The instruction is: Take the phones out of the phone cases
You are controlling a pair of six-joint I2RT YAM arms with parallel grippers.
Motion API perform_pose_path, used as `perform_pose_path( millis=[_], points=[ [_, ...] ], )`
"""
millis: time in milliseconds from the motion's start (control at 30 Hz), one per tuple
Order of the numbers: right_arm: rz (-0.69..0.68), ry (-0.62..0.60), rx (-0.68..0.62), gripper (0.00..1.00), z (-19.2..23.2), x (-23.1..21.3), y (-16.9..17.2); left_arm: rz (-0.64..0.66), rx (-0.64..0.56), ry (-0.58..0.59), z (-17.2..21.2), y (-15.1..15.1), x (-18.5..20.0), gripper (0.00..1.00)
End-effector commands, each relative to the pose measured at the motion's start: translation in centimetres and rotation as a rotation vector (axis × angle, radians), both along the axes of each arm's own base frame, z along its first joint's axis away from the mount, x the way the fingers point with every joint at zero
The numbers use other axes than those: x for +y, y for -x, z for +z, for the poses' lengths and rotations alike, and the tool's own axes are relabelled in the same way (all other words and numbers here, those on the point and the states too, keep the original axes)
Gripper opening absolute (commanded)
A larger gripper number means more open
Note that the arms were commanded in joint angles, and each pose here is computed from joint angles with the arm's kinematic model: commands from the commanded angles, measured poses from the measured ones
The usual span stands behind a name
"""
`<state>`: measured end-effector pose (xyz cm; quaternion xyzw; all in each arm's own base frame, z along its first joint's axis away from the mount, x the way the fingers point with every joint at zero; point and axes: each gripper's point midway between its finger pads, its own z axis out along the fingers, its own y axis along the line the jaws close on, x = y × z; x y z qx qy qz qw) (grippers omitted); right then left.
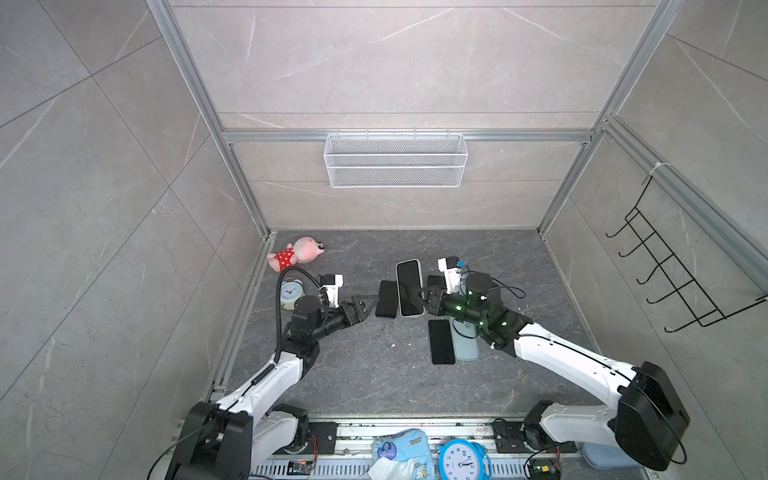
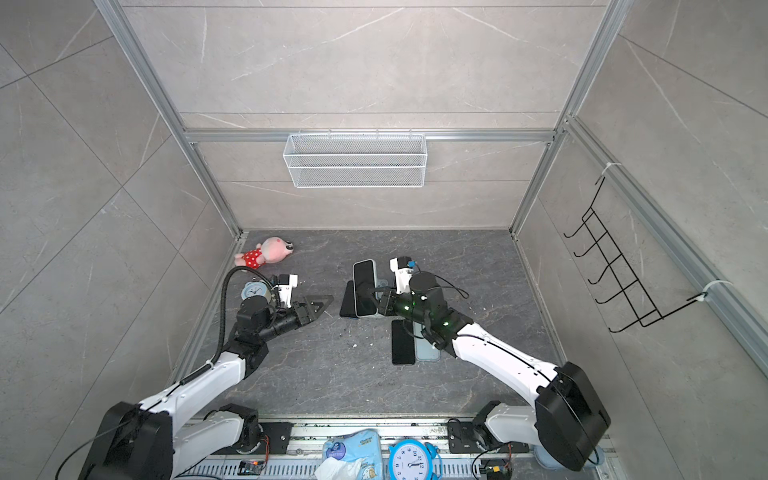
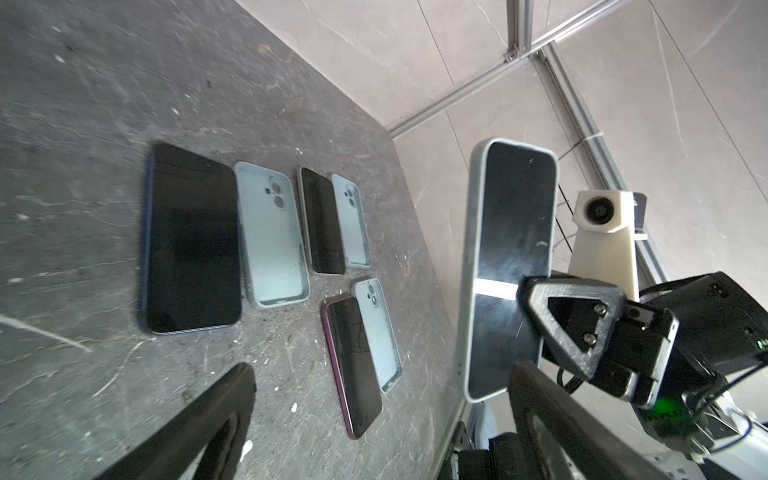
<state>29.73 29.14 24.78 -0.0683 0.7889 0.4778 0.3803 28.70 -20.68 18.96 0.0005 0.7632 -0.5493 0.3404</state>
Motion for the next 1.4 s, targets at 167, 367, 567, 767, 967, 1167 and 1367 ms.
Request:
perform_pose_path(
  millis=[167,367,567,767,967,1167,1367],
  points=[
    [0.179,-0.154,-0.059,0.0,2.7,1.3,2.8,-0.235,-0.222,0.198,5.2,1.6,-3.8,0.98],
    [0.208,-0.184,-0.041,0.0,2.3,1.7,3.1,-0.307,-0.274,0.256,6.2,2.3,-4.4,0.97],
    [0.239,-0.221,-0.028,0.0,1.9,2.1,3.3,-0.351,-0.274,0.251,6.1,1.5,-5.6,0.92],
    [0.25,-0.23,-0.012,0.0,1.3,2.5,3.1,-0.399,-0.288,0.26,7.0,1.1,-6.7,0.58],
    [0.255,-0.23,-0.009,0.0,0.9,2.7,3.0,-0.419,-0.25,0.255,6.0,0.9,-7.2,0.21],
    [0.277,-0.215,-0.012,0.01,0.8,2.7,3.4,-0.421,-0.239,0.262,6.1,1.0,-7.2,0.0],
    [0.156,-0.245,-0.058,0.67,2.2,0.6,3.8,-0.134,-0.251,0.322,9.3,-0.5,-4.7,0.0]
  ],
)
